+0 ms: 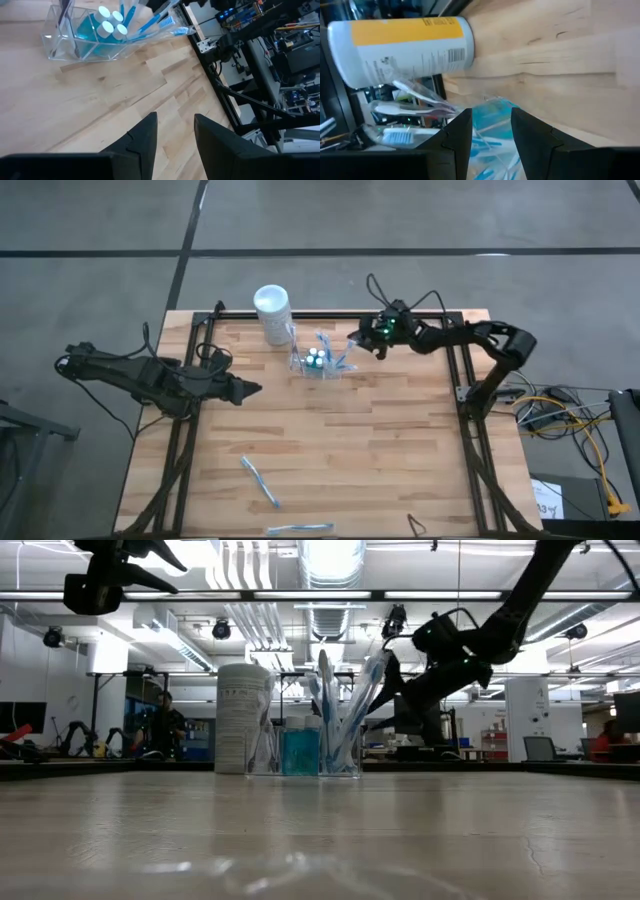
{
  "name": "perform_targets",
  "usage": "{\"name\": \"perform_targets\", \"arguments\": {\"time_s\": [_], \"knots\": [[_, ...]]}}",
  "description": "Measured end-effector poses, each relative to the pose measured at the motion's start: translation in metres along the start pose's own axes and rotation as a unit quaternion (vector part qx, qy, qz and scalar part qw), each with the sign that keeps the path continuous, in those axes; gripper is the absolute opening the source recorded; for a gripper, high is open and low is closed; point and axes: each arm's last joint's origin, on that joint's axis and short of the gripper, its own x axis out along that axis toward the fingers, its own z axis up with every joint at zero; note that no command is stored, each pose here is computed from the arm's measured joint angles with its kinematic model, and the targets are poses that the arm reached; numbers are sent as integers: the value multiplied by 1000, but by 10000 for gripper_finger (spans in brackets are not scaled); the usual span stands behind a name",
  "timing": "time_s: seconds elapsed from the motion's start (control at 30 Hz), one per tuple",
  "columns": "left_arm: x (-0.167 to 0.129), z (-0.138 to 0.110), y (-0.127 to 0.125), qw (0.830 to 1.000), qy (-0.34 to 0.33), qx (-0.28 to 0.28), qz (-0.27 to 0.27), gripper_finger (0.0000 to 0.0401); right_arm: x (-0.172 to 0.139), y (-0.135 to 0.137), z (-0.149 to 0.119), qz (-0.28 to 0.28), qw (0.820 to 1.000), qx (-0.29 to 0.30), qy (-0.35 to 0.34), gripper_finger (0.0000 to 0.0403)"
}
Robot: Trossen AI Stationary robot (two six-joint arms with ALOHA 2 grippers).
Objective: Pick & Place toothbrushing station
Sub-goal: Adjust the transparent organizer
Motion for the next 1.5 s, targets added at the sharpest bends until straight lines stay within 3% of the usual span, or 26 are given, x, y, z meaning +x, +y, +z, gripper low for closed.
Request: {"name": "perform_targets", "arguments": {"time_s": [0.43,1.5], "knots": [[0,0,0,1000,0,-1,-2,133,28,-9,3,-24,999,7,31,132],[0,0,0,1000,0,0,-3,133,49,-6,-83,-36,985,-31,168,132]]}}
